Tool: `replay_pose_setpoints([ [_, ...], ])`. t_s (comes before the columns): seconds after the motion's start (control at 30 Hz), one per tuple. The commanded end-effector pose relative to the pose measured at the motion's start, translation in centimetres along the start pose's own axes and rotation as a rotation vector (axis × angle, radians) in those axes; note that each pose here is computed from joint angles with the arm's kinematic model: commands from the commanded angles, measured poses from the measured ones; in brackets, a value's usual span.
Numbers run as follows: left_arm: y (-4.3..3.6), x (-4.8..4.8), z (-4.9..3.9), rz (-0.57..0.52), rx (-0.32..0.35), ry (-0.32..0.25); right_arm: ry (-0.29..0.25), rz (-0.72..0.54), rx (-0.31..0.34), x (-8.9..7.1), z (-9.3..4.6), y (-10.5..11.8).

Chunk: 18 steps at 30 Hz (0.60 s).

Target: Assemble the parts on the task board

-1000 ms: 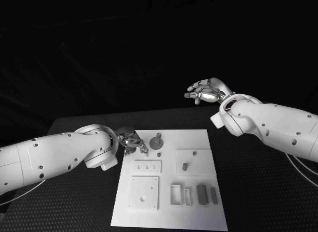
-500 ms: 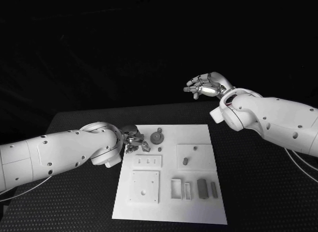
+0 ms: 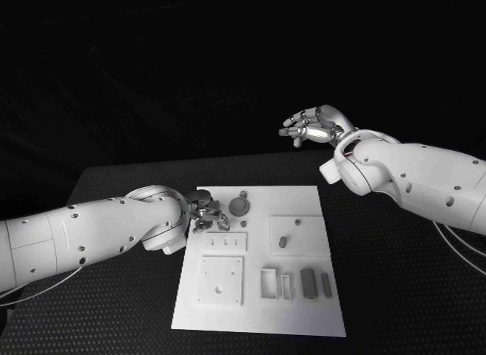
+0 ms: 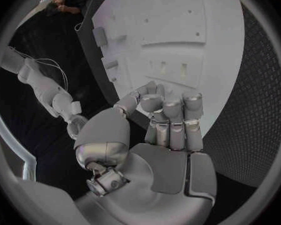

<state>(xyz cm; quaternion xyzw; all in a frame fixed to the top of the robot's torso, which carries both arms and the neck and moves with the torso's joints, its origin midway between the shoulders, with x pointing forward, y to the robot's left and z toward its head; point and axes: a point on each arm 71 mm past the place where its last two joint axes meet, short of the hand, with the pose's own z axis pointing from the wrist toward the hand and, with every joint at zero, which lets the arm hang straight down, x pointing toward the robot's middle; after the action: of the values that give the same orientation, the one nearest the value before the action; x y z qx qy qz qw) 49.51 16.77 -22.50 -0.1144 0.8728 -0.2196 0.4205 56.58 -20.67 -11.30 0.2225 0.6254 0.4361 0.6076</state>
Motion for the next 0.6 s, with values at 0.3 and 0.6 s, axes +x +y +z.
replay_pose_setpoints([
  [0.3,0.1,0.51,-0.06,0.027,-0.001,0.015,0.016,0.003,-0.008,0.09,0.02,0.08],
  [0.6,0.17,0.88,-0.27,0.079,0.011,0.004,0.016,0.0,-0.004,0.02,0.06,-0.02],
])
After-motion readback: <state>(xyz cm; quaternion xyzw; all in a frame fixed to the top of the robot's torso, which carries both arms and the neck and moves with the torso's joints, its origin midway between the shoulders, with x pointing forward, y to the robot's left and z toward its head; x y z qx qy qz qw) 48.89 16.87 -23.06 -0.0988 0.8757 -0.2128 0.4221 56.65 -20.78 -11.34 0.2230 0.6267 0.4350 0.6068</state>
